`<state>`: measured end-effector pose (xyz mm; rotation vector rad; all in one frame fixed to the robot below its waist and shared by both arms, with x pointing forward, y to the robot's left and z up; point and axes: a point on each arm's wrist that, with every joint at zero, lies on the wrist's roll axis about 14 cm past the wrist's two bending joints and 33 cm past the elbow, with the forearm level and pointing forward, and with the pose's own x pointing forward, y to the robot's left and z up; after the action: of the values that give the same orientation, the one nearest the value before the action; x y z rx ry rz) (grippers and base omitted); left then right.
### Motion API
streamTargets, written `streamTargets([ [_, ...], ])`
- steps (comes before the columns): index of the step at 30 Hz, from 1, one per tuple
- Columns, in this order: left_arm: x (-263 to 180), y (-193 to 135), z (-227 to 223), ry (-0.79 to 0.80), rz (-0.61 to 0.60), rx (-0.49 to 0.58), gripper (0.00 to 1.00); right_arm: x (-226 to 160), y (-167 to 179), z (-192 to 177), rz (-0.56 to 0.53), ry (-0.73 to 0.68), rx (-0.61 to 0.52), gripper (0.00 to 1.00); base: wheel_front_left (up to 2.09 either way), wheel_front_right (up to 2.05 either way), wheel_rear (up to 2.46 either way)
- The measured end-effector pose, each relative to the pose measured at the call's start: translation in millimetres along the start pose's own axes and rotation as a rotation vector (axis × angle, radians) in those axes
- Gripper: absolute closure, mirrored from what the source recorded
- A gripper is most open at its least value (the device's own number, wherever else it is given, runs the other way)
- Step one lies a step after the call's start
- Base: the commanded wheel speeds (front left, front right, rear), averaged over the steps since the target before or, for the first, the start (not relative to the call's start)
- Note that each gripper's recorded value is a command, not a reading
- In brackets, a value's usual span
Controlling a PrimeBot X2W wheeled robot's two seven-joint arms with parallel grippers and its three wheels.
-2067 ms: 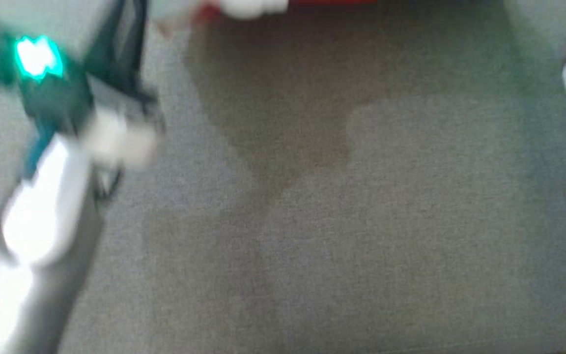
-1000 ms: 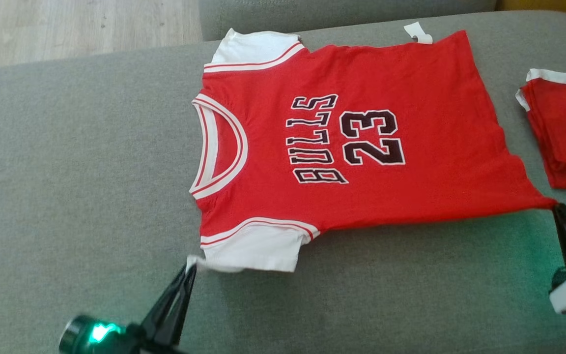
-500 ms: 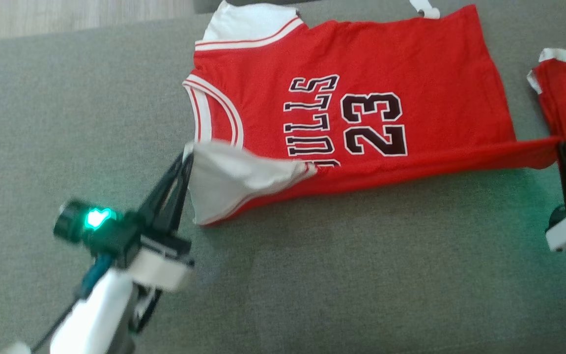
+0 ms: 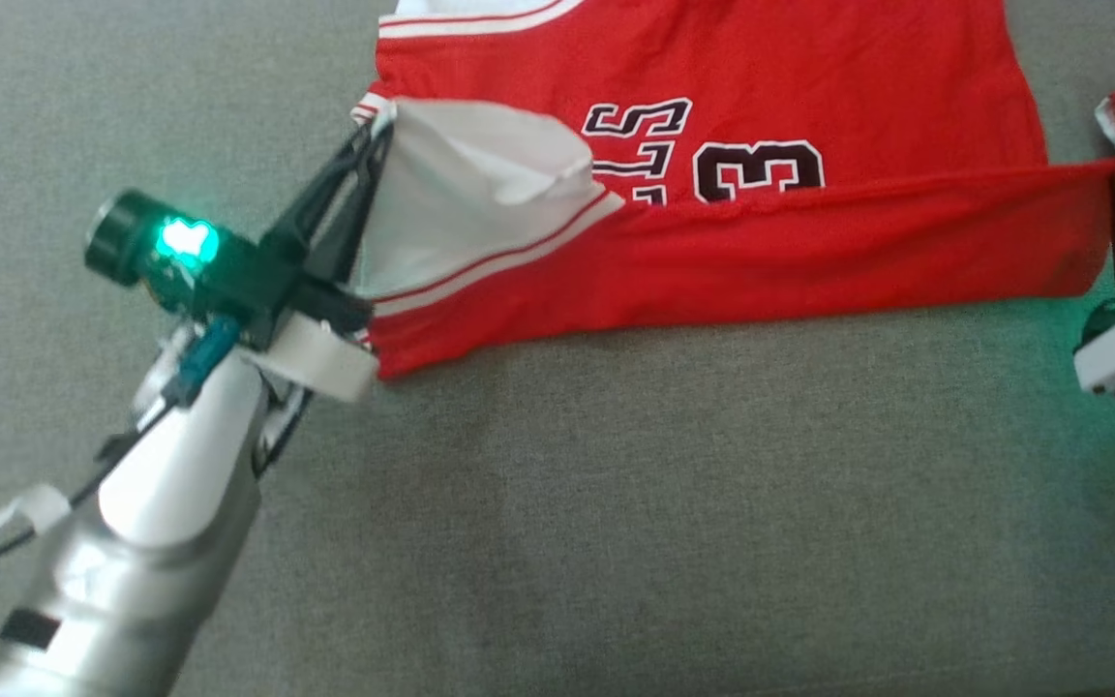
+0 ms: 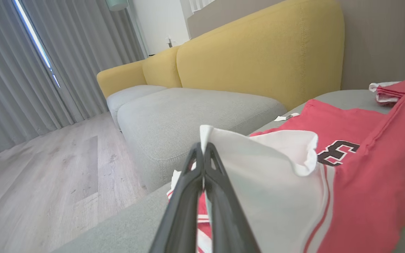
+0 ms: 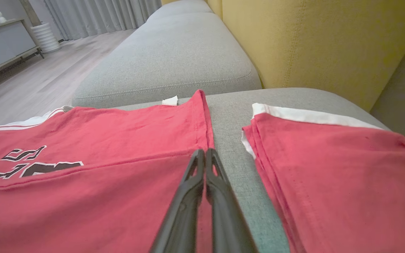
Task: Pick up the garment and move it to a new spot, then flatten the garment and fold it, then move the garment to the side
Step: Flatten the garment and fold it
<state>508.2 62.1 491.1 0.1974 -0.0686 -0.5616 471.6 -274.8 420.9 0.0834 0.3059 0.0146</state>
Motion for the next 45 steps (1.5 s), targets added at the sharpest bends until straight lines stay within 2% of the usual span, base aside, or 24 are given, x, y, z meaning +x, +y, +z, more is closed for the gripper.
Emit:
streamTargets([
  [7, 20.6, 13.3, -13.4, 0.032, 0.011, 0.072, 1.00, 19.4, 2.9, -7.1, 0.015, 0.023, -0.046, 1.00, 0.00, 0.00, 0.00],
  [9, 24.8, 15.3, -17.6, 0.040, 0.027, 0.047, 1.00, 23.3, 0.9, -12.2, 0.009, 0.041, -0.052, 1.00, 0.00, 0.00, 0.00],
  [10, 25.8, 14.0, -20.7, 0.046, 0.033, 0.021, 0.61, 24.9, 0.3, -14.0, 0.008, 0.045, -0.055, 0.60, 0.00, 0.00, 0.00],
  [11, 26.0, 11.7, -23.6, 0.053, 0.034, 0.007, 0.00, 25.9, -0.7, -16.6, 0.004, 0.054, -0.058, 0.00, 0.00, 0.00, 0.00],
  [15, 27.1, 9.8, -21.0, 0.043, 0.053, -0.035, 0.00, 27.5, -0.6, -16.5, -0.001, 0.038, -0.056, 0.00, 0.00, 0.00, 0.00],
  [20, 5.8, 7.5, -29.1, 0.062, 0.156, -0.119, 0.00, 24.5, 16.8, -5.9, 0.025, -0.024, -0.003, 0.00, 0.00, 0.00, 0.00],
  [27, -53.4, -46.1, -84.6, 0.239, 0.256, -0.429, 0.00, 5.4, 15.8, -6.9, 0.012, -0.042, 0.032, 0.00, 0.00, 0.00, 0.00],
  [32, -72.7, -45.3, -116.7, 0.393, 0.329, -0.481, 0.00, -6.4, 17.3, -9.8, 0.008, -0.048, 0.052, 0.00, 0.00, 0.00, 0.00],
  [35, -73.6, -47.3, -122.8, 0.441, 0.326, -0.483, 0.00, -8.8, 15.0, -4.0, 0.002, -0.065, 0.054, 0.00, 0.00, 0.00, 0.00],
  [36, -73.3, -48.5, -123.4, 0.452, 0.319, -0.486, 0.05, -9.7, 15.0, -2.5, 0.002, -0.069, 0.055, 0.00, 0.00, 0.00, 0.00],
  [37, -72.7, -50.6, -123.6, 0.461, 0.308, -0.486, 0.26, -10.8, 14.7, -1.2, 0.000, -0.073, 0.056, 0.00, 0.00, 0.00, 0.00],
  [38, -71.5, -54.1, -123.2, 0.469, 0.288, -0.491, 0.53, -11.9, 13.9, 0.2, -0.002, -0.077, 0.056, 0.00, 0.00, 0.00, 0.00],
  [39, -70.0, -57.3, -121.9, 0.473, 0.269, -0.497, 0.65, -13.1, 13.1, 1.4, -0.004, -0.080, 0.057, 0.00, 0.00, 0.00, 0.00],
  [40, -68.8, -61.0, -120.7, 0.479, 0.250, -0.500, 0.98, -14.5, 12.3, 2.1, -0.006, -0.082, 0.057, 0.00, 0.00, 0.00, 0.00],
  [45, -68.0, -68.2, -113.2, 0.478, 0.207, -0.495, 1.00, -21.7, 6.8, -5.5, -0.025, -0.060, 0.059, 0.00, 0.00, 0.00, 0.00],
])
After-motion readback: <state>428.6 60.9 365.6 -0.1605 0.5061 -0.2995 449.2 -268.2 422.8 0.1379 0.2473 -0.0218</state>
